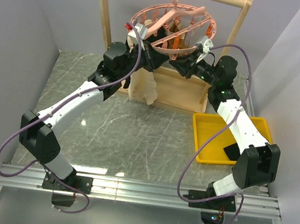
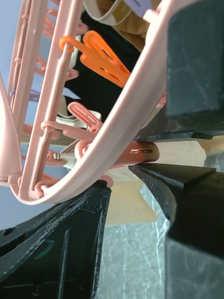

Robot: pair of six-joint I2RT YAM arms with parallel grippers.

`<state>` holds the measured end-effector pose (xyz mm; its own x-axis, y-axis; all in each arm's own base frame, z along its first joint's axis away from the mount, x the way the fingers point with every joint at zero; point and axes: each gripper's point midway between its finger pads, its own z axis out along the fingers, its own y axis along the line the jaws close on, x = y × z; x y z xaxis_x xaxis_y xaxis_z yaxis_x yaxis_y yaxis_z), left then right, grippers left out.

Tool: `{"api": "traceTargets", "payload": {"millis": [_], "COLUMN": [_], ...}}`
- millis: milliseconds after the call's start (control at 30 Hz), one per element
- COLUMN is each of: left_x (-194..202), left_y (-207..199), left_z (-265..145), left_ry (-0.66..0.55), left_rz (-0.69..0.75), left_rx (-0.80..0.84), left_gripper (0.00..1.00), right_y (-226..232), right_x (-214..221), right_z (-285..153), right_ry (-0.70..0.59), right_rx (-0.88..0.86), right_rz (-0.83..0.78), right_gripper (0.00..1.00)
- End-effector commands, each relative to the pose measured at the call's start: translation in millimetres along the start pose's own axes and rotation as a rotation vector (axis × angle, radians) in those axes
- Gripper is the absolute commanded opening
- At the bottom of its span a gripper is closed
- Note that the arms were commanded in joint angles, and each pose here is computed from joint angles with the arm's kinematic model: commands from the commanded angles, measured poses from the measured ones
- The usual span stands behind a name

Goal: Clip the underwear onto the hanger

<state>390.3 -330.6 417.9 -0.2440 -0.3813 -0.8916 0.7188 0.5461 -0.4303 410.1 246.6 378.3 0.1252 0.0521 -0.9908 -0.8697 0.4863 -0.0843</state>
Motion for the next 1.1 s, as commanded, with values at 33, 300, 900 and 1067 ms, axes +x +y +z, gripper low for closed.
{"api": "traceTargets", "payload": {"millis": [33, 300, 900, 1067], "left_x": [-43, -42, -48, -52], "left_y": [-19, -18, -28, -20], "left_z": [-17, -23, -25, -17], "left_ry": [-0.110, -0.115, -0.151, -0.169], "left_rz": [0.010, 0.002, -0.017, -0.039], "left_rx": [0.045, 0.029, 0.075, 0.036], "left_gripper": [0.18, 0.48, 0.50, 0.48], "right_y": [18, 38, 51, 56], "right_x": [-45, -40, -26, -27], "right_z": [2, 5, 15, 16], "right_ry": [-0.094, -0.077, -0.015, -0.017], "right_rx": [-0.042, -0.024, 0.004, 0.006], "right_rz": [-0.111, -0.162, -0.133, -0.134], "right_gripper": [0.15, 0.00, 0.00, 0.00]}}
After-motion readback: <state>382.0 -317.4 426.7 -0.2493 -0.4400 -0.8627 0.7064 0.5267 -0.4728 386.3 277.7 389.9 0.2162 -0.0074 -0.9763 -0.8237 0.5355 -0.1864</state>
